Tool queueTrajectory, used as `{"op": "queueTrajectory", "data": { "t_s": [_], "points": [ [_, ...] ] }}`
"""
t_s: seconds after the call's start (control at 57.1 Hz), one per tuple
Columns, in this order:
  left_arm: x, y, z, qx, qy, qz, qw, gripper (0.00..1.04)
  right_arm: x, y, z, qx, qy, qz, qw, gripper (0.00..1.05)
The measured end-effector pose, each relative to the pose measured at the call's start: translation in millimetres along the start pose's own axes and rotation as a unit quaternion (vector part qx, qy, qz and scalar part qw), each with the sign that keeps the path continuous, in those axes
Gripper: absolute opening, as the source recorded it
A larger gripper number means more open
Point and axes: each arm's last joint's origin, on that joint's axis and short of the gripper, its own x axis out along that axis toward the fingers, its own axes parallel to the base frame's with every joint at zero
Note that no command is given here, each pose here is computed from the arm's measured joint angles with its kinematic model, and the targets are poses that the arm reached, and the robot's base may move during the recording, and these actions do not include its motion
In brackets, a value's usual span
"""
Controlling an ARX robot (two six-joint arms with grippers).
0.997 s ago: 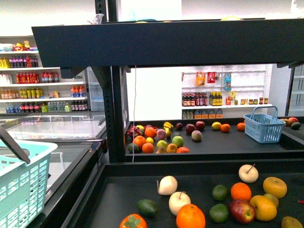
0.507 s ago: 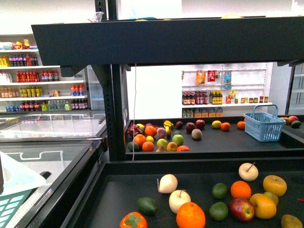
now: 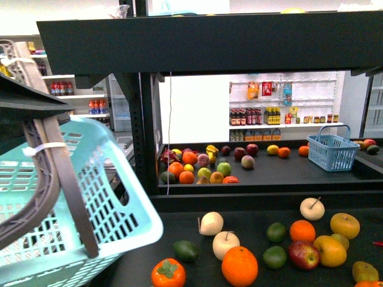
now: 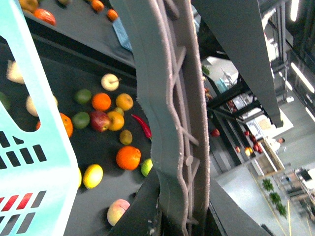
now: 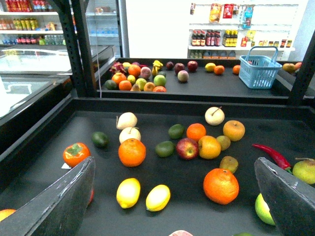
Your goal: Pick lemon from shelf
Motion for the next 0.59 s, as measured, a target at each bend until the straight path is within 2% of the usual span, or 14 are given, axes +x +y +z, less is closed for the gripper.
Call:
{"op": "queueTrajectory", "data": {
  "t_s": [0.262,0.595],
  "points": [
    [41,-5,-30,-0.008,0.068,-0.037,0.997,0.11,0,0,0,0.0,0.0,0.0,1.0,0.97],
    [80,-22,-40,0.007,0.074,-0.074,0.994,0.11,0,0,0,0.0,0.0,0.0,1.0,0.97]
  ]
}}
